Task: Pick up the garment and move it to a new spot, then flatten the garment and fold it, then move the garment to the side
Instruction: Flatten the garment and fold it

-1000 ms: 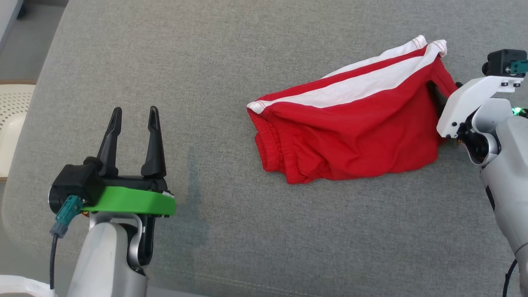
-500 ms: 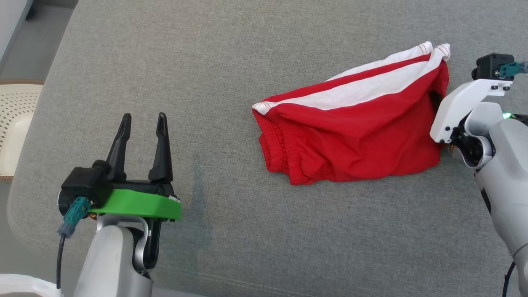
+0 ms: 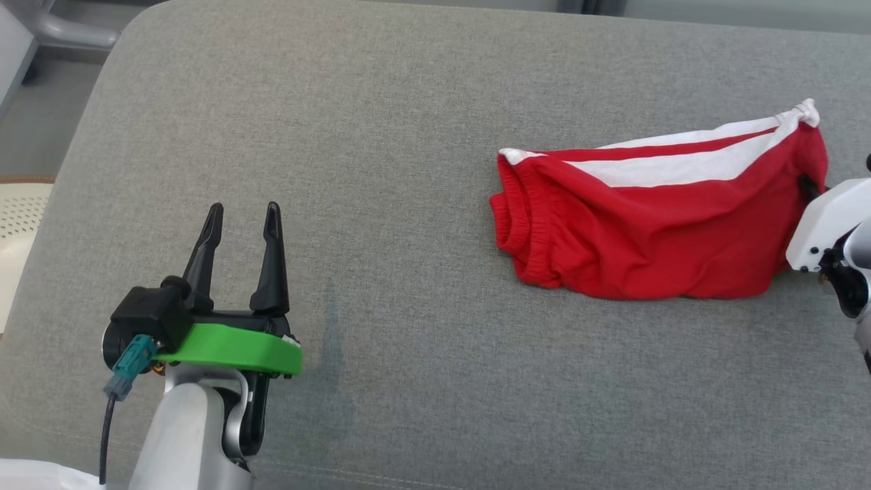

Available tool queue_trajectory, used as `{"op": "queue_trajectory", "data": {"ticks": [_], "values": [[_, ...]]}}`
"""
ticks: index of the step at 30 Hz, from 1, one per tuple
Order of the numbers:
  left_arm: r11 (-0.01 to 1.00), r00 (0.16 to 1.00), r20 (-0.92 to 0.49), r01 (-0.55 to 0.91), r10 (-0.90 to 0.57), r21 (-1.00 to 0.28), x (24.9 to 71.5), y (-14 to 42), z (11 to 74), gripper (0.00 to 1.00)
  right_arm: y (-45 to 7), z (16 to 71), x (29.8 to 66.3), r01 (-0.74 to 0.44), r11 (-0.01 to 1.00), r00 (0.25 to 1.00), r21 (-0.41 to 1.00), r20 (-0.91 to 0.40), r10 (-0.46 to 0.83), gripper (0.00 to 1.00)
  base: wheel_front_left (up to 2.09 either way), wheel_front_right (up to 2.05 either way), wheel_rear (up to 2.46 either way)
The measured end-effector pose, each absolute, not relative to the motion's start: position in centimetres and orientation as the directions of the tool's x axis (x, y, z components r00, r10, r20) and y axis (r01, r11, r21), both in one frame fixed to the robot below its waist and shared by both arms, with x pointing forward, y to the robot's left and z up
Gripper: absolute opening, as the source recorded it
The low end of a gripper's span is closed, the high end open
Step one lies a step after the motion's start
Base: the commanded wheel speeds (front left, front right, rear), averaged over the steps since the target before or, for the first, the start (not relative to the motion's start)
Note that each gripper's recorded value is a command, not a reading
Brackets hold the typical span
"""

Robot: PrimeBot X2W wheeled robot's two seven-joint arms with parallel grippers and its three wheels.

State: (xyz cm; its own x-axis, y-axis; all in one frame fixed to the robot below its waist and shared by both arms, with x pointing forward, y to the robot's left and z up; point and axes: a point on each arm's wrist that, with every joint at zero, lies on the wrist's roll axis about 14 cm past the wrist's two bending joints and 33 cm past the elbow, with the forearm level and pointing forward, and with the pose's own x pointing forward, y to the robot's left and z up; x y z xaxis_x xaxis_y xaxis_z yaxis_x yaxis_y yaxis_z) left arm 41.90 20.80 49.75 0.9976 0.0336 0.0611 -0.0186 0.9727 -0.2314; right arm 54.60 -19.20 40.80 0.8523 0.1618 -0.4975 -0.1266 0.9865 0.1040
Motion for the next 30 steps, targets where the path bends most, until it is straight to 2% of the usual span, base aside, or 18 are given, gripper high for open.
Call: {"op": "queue_trajectory", "data": {"ticks": [3,9,18,24,30], "values": [[0.971,0.997,0.070,0.001,0.016,-0.238,41.8,20.1,50.0,1.00,-21.9,42.6,54.4,-0.103,0.994,0.880,0.024,-0.464,0.102,0.00,0.00,0.00,0.00],[0.968,0.997,0.078,0.034,-0.016,-0.248,41.5,18.9,50.4,1.00,-23.2,46.0,54.5,-0.120,0.988,0.912,-0.094,-0.404,0.072,0.00,0.00,0.00,0.00],[0.967,0.994,0.102,0.054,-0.030,-0.247,41.0,18.4,51.4,1.00,-13.5,48.7,53.7,-0.316,0.947,0.889,-0.060,-0.366,0.273,0.00,0.00,0.00,0.00],[0.967,0.994,0.100,0.056,-0.032,-0.247,40.6,18.4,51.4,1.00,-6.7,47.5,52.2,-0.453,0.890,0.817,-0.055,-0.426,0.389,0.00,0.00,0.00,0.00],[0.969,0.995,0.097,0.041,-0.017,-0.245,39.9,18.9,51.5,1.00,-2.7,45.5,50.8,-0.524,0.851,0.749,-0.027,-0.491,0.445,0.00,0.00,0.00,0.00]]}}
